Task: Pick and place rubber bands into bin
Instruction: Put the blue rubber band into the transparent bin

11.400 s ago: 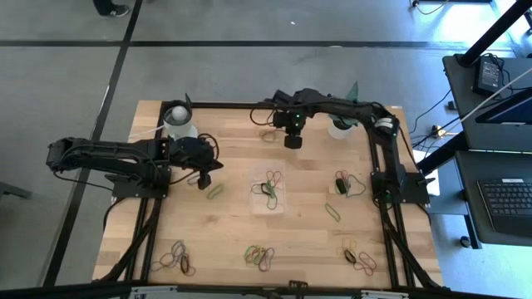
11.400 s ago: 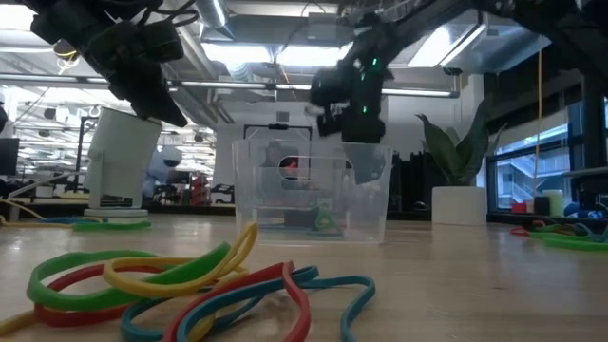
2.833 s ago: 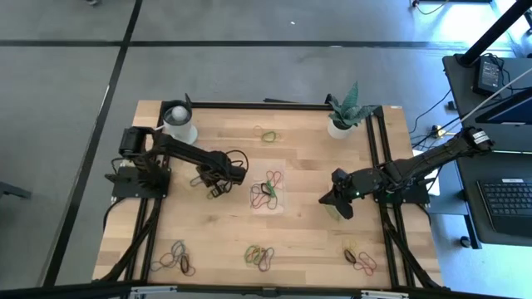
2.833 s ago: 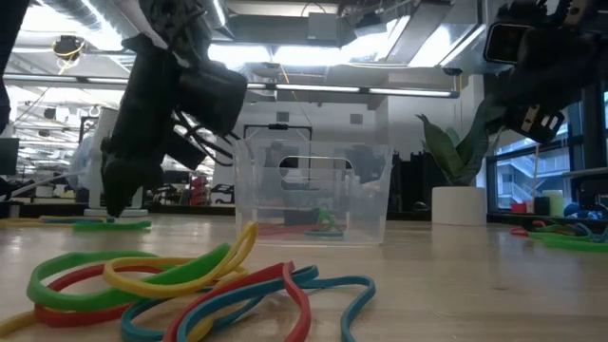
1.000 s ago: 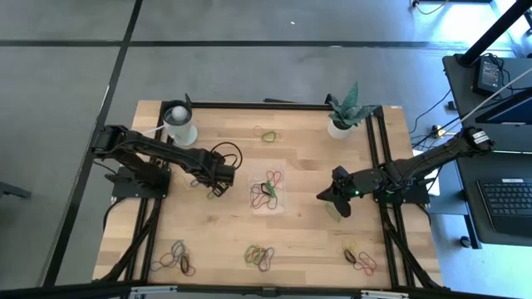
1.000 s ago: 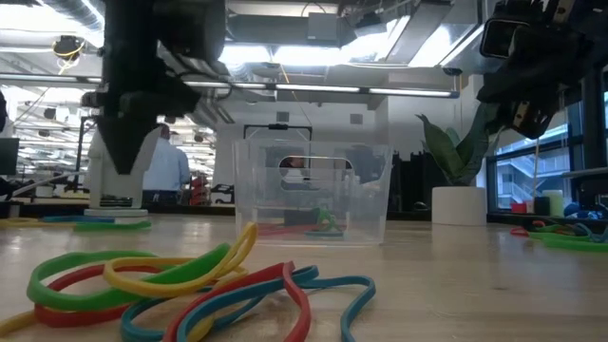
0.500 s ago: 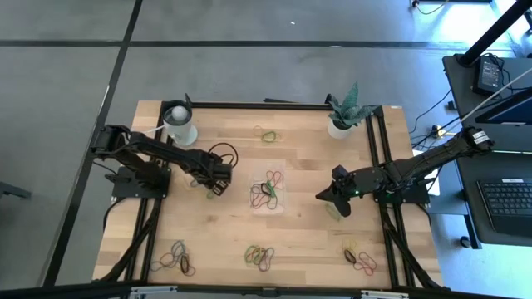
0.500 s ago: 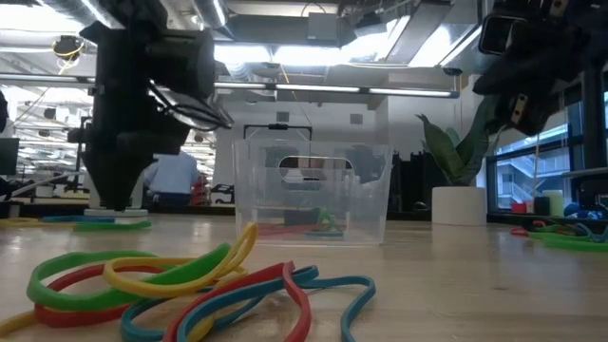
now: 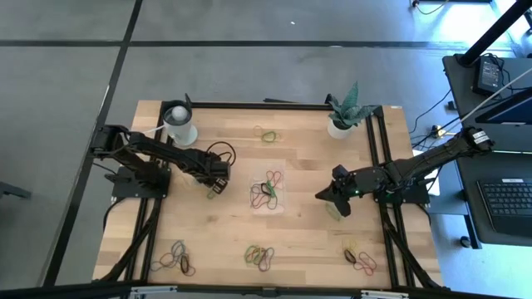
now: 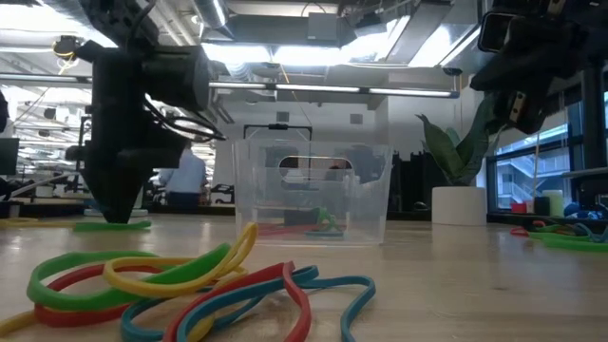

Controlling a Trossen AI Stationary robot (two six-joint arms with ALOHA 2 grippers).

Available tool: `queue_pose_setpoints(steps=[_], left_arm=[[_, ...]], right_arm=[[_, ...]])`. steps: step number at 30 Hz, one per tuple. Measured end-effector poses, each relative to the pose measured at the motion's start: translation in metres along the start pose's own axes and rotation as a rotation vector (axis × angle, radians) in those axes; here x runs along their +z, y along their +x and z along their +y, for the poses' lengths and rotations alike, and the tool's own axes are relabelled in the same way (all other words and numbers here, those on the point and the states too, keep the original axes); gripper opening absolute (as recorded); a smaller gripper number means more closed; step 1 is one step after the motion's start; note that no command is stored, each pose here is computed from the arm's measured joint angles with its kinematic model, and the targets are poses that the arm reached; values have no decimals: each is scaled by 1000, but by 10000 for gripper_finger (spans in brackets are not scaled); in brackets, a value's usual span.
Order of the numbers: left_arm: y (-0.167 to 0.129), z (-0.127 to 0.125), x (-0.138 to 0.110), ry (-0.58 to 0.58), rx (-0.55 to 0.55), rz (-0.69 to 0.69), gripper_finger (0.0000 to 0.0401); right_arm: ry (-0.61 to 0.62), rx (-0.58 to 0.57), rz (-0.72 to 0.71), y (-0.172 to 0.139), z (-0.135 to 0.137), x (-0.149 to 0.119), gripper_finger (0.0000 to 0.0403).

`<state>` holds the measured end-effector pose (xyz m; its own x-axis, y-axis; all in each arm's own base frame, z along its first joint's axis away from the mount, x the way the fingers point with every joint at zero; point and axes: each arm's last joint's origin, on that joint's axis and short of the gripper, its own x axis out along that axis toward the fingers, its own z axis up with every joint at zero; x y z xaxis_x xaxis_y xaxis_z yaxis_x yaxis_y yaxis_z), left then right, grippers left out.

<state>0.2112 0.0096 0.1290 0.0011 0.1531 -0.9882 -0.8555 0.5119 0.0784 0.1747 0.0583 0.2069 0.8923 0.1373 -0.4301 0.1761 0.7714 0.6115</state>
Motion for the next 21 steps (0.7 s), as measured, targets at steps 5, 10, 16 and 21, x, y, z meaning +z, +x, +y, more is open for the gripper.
queue_pose_setpoints(steps=[5,10,16,21], left_arm=[[2,1,-1,-27,4,6,77],[-6,-5,3,3,3,5,15],[-33,-25,13,41,-71,-43,2],[-68,-41,22,43,-86,-130,3]], right_arm=[[0,-6,-16,0,0,1,0],[-2,-7,-16,0,0,1,0],[-20,-7,-15,0,0,1,0],[-26,-7,-14,0,0,1,0]])
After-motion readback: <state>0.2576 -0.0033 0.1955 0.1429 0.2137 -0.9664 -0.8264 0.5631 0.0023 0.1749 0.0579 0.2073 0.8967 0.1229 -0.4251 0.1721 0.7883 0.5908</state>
